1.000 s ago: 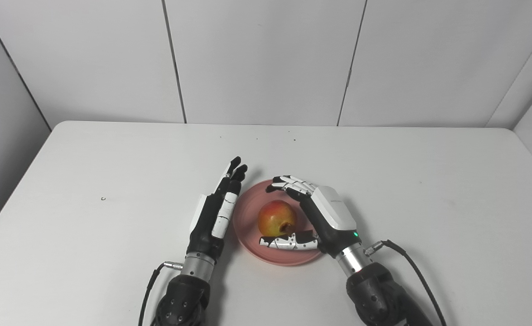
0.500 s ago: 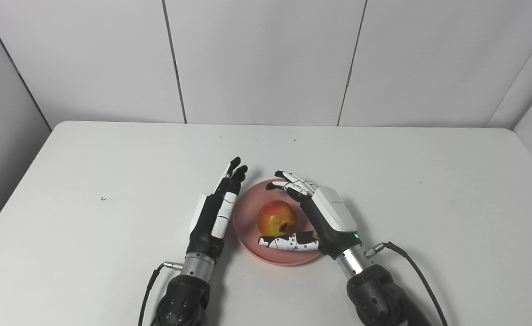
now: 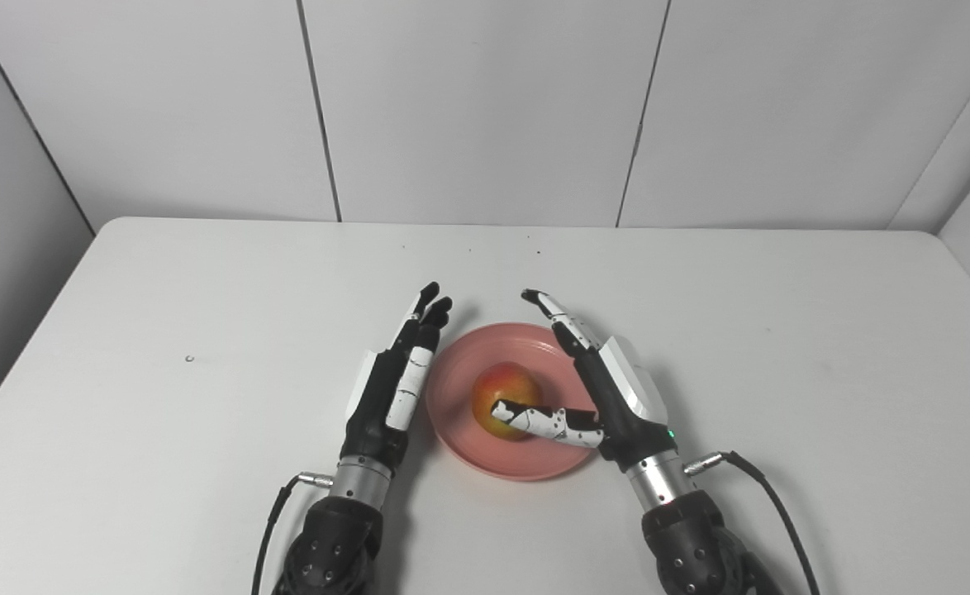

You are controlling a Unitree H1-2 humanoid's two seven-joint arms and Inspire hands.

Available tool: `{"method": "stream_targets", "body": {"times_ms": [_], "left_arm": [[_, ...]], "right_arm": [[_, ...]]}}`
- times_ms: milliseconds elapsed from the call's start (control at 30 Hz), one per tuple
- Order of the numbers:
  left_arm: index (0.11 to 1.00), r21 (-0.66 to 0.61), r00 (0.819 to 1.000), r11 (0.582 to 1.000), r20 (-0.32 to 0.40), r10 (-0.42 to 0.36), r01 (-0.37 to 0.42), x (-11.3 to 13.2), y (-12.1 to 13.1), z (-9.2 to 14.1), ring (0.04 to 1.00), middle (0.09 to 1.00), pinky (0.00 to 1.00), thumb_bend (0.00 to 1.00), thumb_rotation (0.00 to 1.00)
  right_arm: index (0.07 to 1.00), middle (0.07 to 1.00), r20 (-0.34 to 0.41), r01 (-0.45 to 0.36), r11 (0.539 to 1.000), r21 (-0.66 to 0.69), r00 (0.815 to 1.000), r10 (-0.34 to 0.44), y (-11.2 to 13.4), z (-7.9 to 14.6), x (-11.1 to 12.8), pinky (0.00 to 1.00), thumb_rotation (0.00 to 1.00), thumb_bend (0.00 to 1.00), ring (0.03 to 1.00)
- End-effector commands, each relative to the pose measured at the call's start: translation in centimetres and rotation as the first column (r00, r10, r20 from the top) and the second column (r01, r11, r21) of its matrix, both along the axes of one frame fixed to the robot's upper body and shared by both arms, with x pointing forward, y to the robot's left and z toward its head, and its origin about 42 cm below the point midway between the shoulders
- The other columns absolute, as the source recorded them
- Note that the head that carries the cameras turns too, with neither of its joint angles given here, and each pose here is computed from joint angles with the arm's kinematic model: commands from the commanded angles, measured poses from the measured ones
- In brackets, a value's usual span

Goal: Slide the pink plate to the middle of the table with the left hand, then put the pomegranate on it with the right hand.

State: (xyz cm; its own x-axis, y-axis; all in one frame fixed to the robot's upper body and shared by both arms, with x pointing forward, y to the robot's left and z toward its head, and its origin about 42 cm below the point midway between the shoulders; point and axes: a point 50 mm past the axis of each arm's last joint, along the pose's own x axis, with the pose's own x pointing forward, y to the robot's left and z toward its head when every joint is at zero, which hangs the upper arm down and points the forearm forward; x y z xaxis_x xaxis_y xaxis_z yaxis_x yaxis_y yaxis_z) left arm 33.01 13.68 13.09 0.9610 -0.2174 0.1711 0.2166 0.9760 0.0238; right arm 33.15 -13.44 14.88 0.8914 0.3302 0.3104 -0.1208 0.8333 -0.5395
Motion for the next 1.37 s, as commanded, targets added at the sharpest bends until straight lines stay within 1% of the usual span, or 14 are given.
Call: {"method": "stream_targets", "body": {"times_ms": [0, 67, 133, 167, 233, 367, 500, 633, 800, 933, 1033, 1133, 1167, 1333], "left_arm": [[0.95, 0.0, 0.997, 1.0, 0.076, -0.004, 0.004, 0.7, -0.5, 2.2, 0.963, 0.949, 0.98, 0.71, 1.0], [0.954, 0.008, 0.997, 1.0, 0.076, -0.003, 0.003, 0.6, -0.5, 2.3, 0.971, 0.957, 0.99, 0.71, 1.0], [0.961, 0.013, 0.997, 1.0, 0.076, -0.003, 0.002, 0.6, -0.4, 2.3, 0.977, 0.962, 1.0, 0.71, 1.0], [0.966, 0.015, 0.997, 1.0, 0.075, -0.003, 0.002, 0.6, -0.4, 2.3, 0.982, 0.967, 1.0, 0.71, 1.0], [0.974, 0.018, 0.997, 1.0, 0.072, -0.003, 0.001, 0.6, -0.4, 2.3, 0.991, 0.975, 1.0, 0.72, 1.0], [0.996, 0.037, 0.997, 0.999, 0.071, -0.001, -0.002, 0.6, -0.3, 2.4, 1.0, 0.998, 1.0, 0.74, 1.0], [1.0, 0.04, 0.997, 0.999, 0.072, 0.003, -0.006, 0.6, -0.1, 2.5, 1.0, 1.0, 1.0, 0.74, 1.0], [1.0, 0.039, 0.997, 0.999, 0.079, 0.016, -0.019, 0.5, 0.1, 2.5, 1.0, 1.0, 1.0, 0.74, 1.0], [1.0, 0.007, 0.995, 0.996, 0.053, 0.086, -0.087, 0.6, 0.2, 2.4, 1.0, 1.0, 1.0, 0.76, 1.0], [1.0, -0.047, 0.989, 0.988, 0.009, 0.146, -0.146, 0.6, 0.0, 2.0, 1.0, 1.0, 1.0, 0.78, 0.98], [1.0, -0.085, 0.987, 0.984, -0.019, 0.157, -0.158, 0.6, -0.2, 2.0, 1.0, 1.0, 1.0, 0.79, 0.97], [1.0, -0.135, 0.987, 0.978, -0.039, 0.154, -0.158, 0.5, -0.4, 2.1, 1.0, 1.0, 1.0, 0.76, 0.97], [1.0, -0.149, 0.988, 0.976, -0.045, 0.15, -0.156, 0.4, -0.4, 2.1, 1.0, 1.0, 1.0, 0.73, 0.98], [1.0, -0.178, 0.987, 0.972, -0.07, 0.144, -0.155, 0.6, -0.2, 2.1, 1.0, 1.0, 1.0, 0.68, 1.0]], "right_arm": [[0.964, 0.968, 0.08, -0.006, 0.997, 0.082, 0.997, -0.001, 0.0, 1.8, 0.0, 0.88, 0.84, 0.67, 0.947], [0.98, 0.984, 0.066, 0.009, 0.994, 0.109, 0.998, -0.016, -0.3, 1.6, -0.1, 0.89, 0.92, 0.67, 0.96], [0.99, 0.992, 0.036, 0.02, 0.991, 0.136, 0.999, -0.026, -0.5, 1.5, -0.2, 0.91, 0.97, 0.68, 0.969], [0.996, 0.997, 0.021, 0.024, 0.988, 0.155, 0.999, -0.028, -0.5, 1.4, -0.3, 0.93, 0.99, 0.69, 0.979], [1.0, 0.999, 0.006, 0.028, 0.983, 0.182, 1.0, -0.029, -0.6, 1.3, -0.3, 0.96, 1.0, 0.68, 0.991], [1.0, 0.995, -0.014, 0.033, 0.965, 0.261, 0.999, -0.03, -0.9, 0.9, 0.0, 0.96, 1.0, 0.68, 0.987], [0.991, 0.989, -0.057, 0.045, 0.92, 0.389, 0.998, -0.024, -0.9, 0.5, 0.1, 0.98, 1.0, 0.7, 0.984], [0.985, 0.984, -0.082, 0.063, 0.886, 0.46, 0.996, -0.028, -0.8, 0.4, 0.2, 0.99, 1.0, 0.7, 0.983], [0.997, 0.998, -0.115, 0.079, 0.863, 0.499, 0.993, -0.025, -1.0, 0.3, 0.3, 1.0, 1.0, 0.69, 0.999], [1.0, 0.999, -0.129, 0.096, 0.839, 0.536, 0.991, -0.03, -1.0, 0.0, 0.5, 1.0, 1.0, 0.63, 0.998], [0.997, 0.994, -0.145, 0.108, 0.825, 0.555, 0.989, -0.032, -1.0, -0.2, 0.6, 1.0, 1.0, 0.6, 0.991], [0.997, 0.994, -0.16, 0.115, 0.822, 0.558, 0.987, -0.03, -1.1, -0.5, 0.7, 1.0, 1.0, 0.61, 0.991], [0.995, 0.994, -0.163, 0.116, 0.821, 0.559, 0.986, -0.029, -1.1, -0.5, 0.7, 1.0, 1.0, 0.62, 0.99], [0.99, 0.99, -0.186, 0.131, 0.814, 0.565, 0.982, -0.029, -1.1, -0.7, 0.8, 1.0, 1.0, 0.63, 0.989]]}}
